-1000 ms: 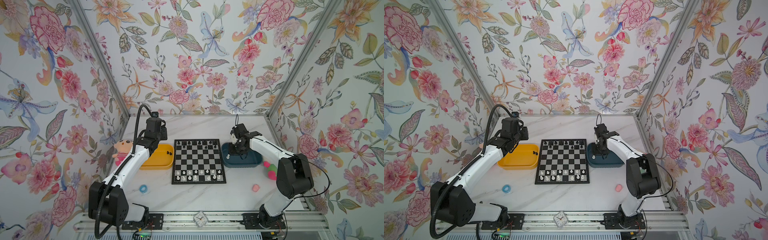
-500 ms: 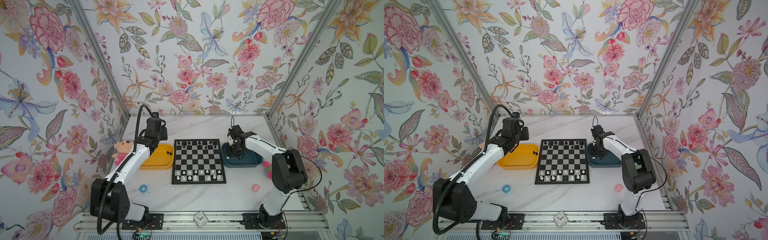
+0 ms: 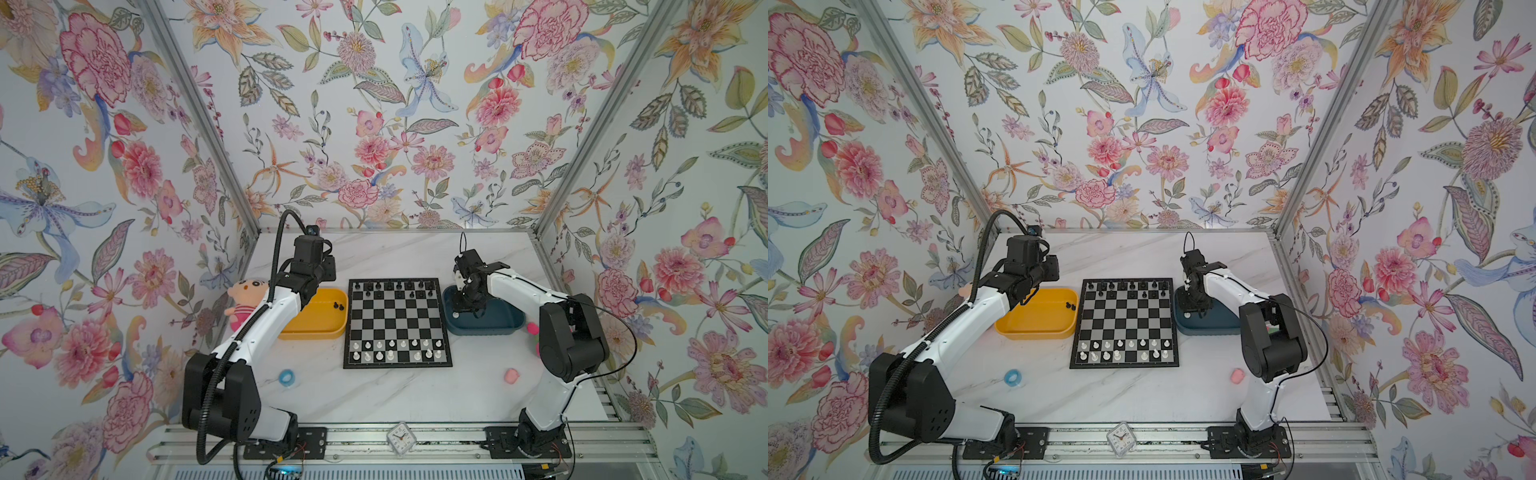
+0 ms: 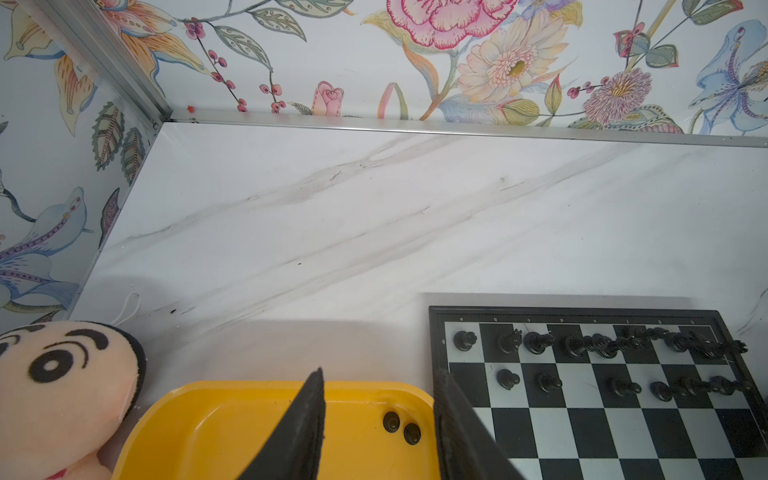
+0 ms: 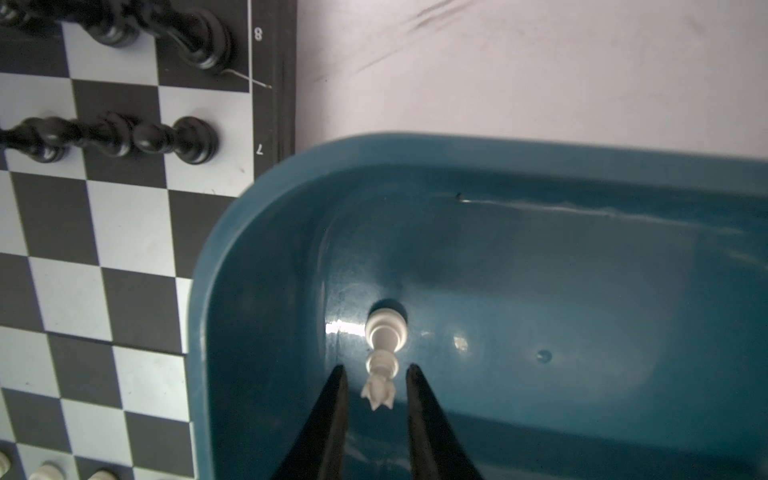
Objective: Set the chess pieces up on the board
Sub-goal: 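Lower the right gripper into the teal tray and close on the white king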
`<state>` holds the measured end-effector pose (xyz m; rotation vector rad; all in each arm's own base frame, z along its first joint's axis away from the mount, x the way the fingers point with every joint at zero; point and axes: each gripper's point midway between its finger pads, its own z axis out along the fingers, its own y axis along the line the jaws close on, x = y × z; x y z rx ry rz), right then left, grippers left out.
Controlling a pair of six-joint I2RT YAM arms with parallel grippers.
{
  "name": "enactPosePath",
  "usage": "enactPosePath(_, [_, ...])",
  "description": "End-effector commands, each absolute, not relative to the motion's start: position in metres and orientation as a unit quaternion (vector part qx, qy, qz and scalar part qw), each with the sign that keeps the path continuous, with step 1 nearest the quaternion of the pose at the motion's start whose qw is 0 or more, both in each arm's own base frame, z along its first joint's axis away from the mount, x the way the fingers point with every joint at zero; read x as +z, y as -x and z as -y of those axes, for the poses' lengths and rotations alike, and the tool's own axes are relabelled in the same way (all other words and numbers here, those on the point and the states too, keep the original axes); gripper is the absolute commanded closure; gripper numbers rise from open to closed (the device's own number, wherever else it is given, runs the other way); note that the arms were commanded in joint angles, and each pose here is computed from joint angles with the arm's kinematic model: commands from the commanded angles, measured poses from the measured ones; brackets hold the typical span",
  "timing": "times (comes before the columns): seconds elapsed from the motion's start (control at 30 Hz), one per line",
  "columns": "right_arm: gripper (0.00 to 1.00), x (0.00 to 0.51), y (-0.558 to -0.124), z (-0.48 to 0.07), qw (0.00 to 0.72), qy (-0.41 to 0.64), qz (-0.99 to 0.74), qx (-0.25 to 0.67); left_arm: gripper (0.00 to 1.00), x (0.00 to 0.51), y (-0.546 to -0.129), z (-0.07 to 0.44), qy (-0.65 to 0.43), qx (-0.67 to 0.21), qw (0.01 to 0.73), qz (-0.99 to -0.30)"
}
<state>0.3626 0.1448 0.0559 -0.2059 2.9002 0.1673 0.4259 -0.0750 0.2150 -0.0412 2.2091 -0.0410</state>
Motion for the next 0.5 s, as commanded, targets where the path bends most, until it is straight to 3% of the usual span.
enactPosePath(0.0, [0.73, 0.0546, -0.3644, -0.1477, 0.111, 0.071, -0.99, 0.055, 0.55, 0.2131, -0.4288, 0.0728, 0.026, -0.024, 0.451, -0.892])
enactPosePath(0.47, [0.77, 0.0483, -0.3629, -0.1466, 0.104, 0.07, -0.991, 0.052, 0.55, 0.2129, -0.4299, 0.074, 0.024, -0.026, 0.45, -0.892])
